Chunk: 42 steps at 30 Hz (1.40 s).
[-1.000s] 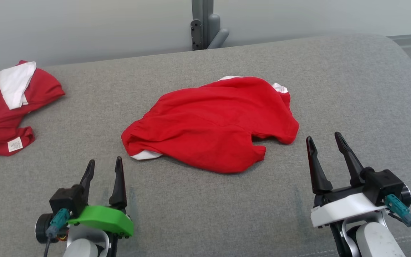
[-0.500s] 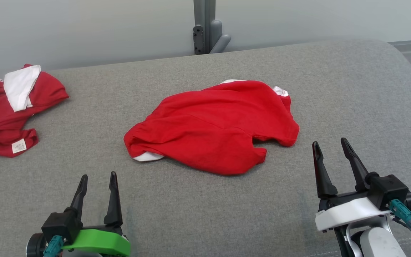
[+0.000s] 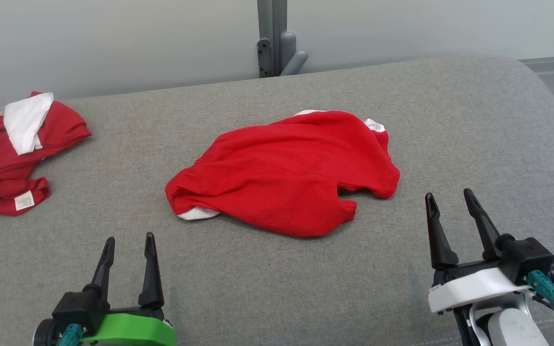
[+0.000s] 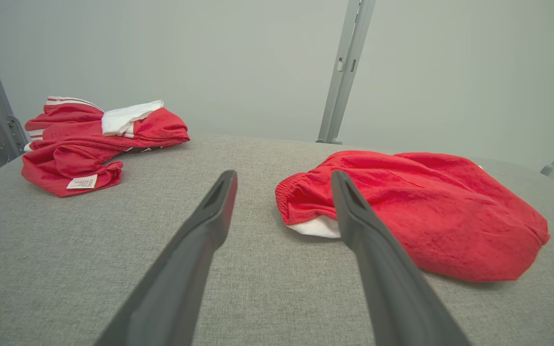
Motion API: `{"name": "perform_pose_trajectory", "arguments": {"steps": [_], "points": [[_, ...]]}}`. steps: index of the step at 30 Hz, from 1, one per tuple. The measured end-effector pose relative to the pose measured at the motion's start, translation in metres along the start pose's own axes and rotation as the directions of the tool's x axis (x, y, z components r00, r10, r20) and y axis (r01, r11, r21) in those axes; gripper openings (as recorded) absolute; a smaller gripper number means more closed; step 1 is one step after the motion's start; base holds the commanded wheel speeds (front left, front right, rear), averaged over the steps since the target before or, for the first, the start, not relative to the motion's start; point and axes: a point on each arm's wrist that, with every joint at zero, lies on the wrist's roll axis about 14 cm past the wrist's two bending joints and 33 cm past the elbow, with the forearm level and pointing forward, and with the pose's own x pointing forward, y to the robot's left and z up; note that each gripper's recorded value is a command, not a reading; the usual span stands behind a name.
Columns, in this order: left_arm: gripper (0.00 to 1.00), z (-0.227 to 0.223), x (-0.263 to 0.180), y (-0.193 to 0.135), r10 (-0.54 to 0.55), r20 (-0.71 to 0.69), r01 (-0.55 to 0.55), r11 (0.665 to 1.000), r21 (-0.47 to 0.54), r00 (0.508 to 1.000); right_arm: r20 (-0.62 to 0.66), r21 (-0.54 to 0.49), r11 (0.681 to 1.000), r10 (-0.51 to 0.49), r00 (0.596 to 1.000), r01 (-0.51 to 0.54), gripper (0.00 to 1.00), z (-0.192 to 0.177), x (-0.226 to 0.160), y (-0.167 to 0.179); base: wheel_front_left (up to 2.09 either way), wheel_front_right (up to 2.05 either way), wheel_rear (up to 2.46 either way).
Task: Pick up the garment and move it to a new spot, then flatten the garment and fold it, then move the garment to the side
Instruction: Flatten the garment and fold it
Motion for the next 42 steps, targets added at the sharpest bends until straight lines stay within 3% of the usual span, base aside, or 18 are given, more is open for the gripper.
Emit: {"name": "perform_pose_trajectory", "arguments": {"steps": [17, 22, 31, 38, 42], "points": [[1.0, -0.006, -0.001, 0.002, 0.011, -0.017, -0.011, 1.0, -0.002, 1.0, -0.029, 0.006, 1.0, 0.008, 1.0, -0.008, 1.0, -0.011, 0.005, 0.002, 0.0, 0.0, 0.0], [1.0, -0.009, 0.002, 0.005, 0.018, -0.026, -0.018, 1.0, -0.003, 0.999, -0.037, -0.058, 0.998, 0.015, 0.999, -0.017, 1.0, -0.015, 0.027, -0.001, 0.0, 0.0, 0.0], [1.0, -0.015, 0.01, 0.007, 0.022, -0.041, -0.022, 1.0, -0.005, 0.999, -0.194, -0.109, 0.993, 0.017, 0.981, -0.038, 1.0, -0.062, 0.083, -0.006, 0.0, 0.0, 0.0], [1.0, -0.014, 0.015, 0.015, 0.04, -0.038, -0.04, 0.999, 0.002, 0.998, -0.329, -0.118, 0.992, -0.006, 0.944, -0.034, 1.0, -0.095, 0.118, -0.019, 0.0, 0.0, 0.0], [1.0, -0.012, 0.014, 0.022, 0.062, -0.034, -0.062, 0.998, 0.004, 0.998, -0.433, -0.115, 0.991, 0.006, 0.902, -0.062, 1.0, -0.124, 0.131, -0.014, 0.0, 0.0, 0.0]]}}
